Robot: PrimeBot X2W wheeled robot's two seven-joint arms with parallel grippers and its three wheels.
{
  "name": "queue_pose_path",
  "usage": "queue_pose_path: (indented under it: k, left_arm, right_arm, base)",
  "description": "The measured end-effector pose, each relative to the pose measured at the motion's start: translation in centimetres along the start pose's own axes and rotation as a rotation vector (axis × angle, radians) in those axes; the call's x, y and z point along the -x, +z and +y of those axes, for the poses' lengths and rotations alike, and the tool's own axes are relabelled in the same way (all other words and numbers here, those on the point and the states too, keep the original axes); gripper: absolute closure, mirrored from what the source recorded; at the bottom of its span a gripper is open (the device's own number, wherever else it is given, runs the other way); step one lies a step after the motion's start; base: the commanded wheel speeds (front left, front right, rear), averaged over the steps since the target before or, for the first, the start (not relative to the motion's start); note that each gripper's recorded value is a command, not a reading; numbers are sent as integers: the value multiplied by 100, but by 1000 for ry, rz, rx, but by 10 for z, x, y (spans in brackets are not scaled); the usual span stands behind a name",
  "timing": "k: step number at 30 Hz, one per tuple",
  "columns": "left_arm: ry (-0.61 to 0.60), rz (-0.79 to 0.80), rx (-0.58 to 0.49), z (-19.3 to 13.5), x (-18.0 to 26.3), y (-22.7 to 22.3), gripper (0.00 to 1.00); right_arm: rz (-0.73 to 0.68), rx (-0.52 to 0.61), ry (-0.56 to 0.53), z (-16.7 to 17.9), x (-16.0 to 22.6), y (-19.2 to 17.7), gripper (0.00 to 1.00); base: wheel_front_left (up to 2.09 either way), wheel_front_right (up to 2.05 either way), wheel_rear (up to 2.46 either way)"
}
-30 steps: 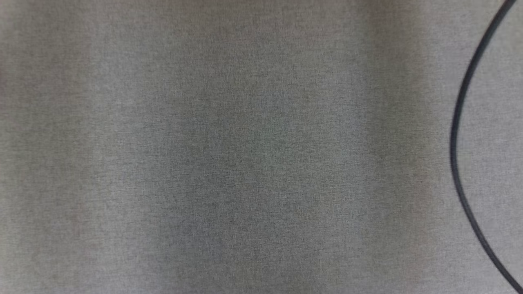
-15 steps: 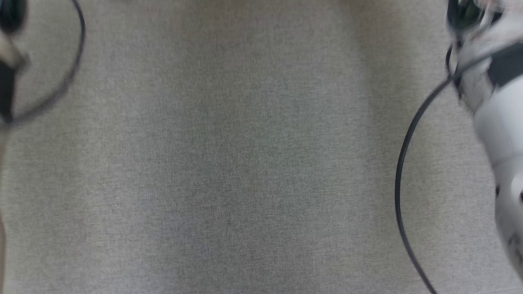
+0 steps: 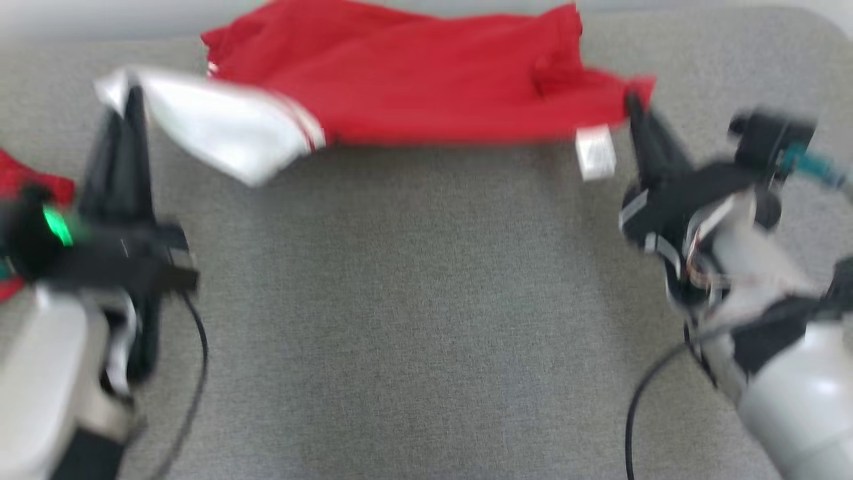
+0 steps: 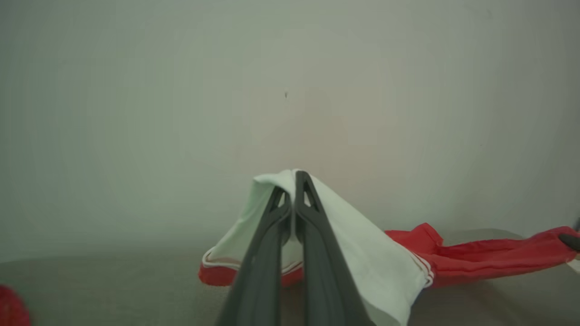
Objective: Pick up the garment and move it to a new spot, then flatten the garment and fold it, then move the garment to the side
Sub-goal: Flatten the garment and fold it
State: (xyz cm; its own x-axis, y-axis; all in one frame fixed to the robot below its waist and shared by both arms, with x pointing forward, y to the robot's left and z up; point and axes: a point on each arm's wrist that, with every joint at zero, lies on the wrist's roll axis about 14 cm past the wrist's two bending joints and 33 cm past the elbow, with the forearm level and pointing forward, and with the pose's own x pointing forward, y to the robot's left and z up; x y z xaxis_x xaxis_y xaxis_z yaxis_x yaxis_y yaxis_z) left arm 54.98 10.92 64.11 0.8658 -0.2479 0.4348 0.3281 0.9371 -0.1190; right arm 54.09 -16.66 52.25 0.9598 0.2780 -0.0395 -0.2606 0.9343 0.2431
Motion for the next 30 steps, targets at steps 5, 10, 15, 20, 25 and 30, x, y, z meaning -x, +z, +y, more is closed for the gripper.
queue_pose_path:
  k: [5,10,15,20,25,30]
  left_arm:
    - [19,64,24,-10,50,-7,100]
    - [89,146,62,-13,102,-17,100]
    - [168,209,125,-18,147,-24,100]
    - [231,282,167,-21,188,-34,100]
    - [276,317,184,-24,215,-37,100]
    - [313,364,207,-27,243,-45,100]
  right_arm:
    - [67,-14,7,3,39,-33,100]
    - [92,-47,-5,4,75,-51,100]
    - [122,-63,-49,-7,111,-66,100]
    - [160,-85,-84,-9,143,-83,100]
    - [223,-108,-114,-8,172,-104,100]
    - [272,-106,-138,-10,192,-114,100]
  base:
    - [0,0,0]
    - [0,0,0]
    - [0,0,0]
    - [0,0,0]
    - [0,0,0]
    - [0,0,0]
